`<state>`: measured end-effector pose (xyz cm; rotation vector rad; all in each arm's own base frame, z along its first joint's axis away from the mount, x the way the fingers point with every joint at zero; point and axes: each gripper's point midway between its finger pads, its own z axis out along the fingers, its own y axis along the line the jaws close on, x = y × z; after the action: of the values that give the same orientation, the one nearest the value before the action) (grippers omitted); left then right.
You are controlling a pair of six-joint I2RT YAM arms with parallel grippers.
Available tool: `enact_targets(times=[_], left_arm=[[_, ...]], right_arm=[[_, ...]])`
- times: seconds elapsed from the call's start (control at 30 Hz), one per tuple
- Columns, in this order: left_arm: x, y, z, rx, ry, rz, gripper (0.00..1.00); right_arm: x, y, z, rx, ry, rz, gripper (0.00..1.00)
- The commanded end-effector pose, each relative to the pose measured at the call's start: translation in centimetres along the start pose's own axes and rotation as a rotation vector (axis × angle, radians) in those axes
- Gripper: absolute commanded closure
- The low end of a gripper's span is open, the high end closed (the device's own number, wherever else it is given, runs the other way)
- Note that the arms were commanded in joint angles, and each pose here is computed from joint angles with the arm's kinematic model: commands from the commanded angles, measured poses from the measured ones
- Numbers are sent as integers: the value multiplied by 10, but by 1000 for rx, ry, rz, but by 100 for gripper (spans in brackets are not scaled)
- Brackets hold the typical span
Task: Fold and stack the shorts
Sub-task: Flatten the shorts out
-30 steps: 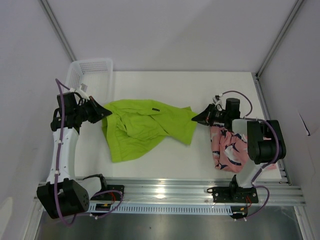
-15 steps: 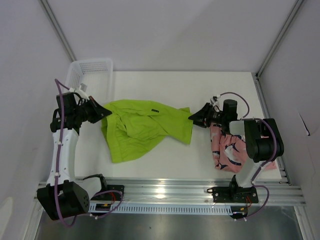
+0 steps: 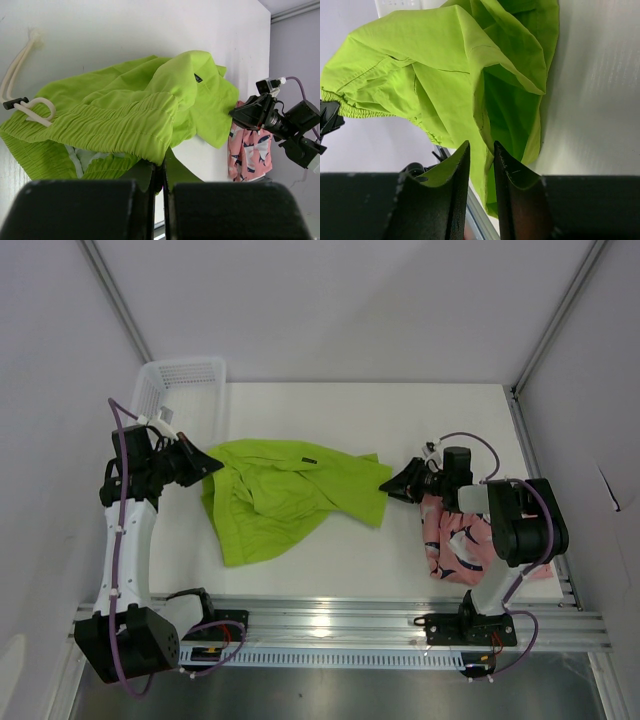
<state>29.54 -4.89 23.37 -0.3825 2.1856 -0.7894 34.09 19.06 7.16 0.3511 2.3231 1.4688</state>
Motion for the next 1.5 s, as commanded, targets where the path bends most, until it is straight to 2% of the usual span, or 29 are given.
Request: enact_targets(times=[0.0,0.5,0.63,0.7,0.77,0.97,1.17,1.33,1.47], left_arm=[[-10,-15,-9,38,-43,50,100],[-7,-14,-9,36,-35,53,100],[-7,-13,-8,36,-32,51,100],[-7,-13,-8,40,-29,52,100],[-6,-13,-8,42,-25,52,100],[-3,-26,-12,101,0,53,100],[-3,-67,-29,286,17,45,100],[-16,-118,-73,409,-35,105,100],[-22,-162,-116,515,-107,188,100]], right_arm=[[-10,10,-4,-4,-45,-70,72],[-15,9,18,-8,-18,-79,73],[-14,9,24,-12,-10,-76,81],[-15,11,25,-18,-5,-76,100],[-16,16,21,-29,-1,-75,100],[-35,55,-24,-56,-54,-167,100],[-59,110,-96,-156,-122,-297,100],[-60,159,-133,-249,-182,-379,100],[-59,205,-169,-307,-279,-463,100]])
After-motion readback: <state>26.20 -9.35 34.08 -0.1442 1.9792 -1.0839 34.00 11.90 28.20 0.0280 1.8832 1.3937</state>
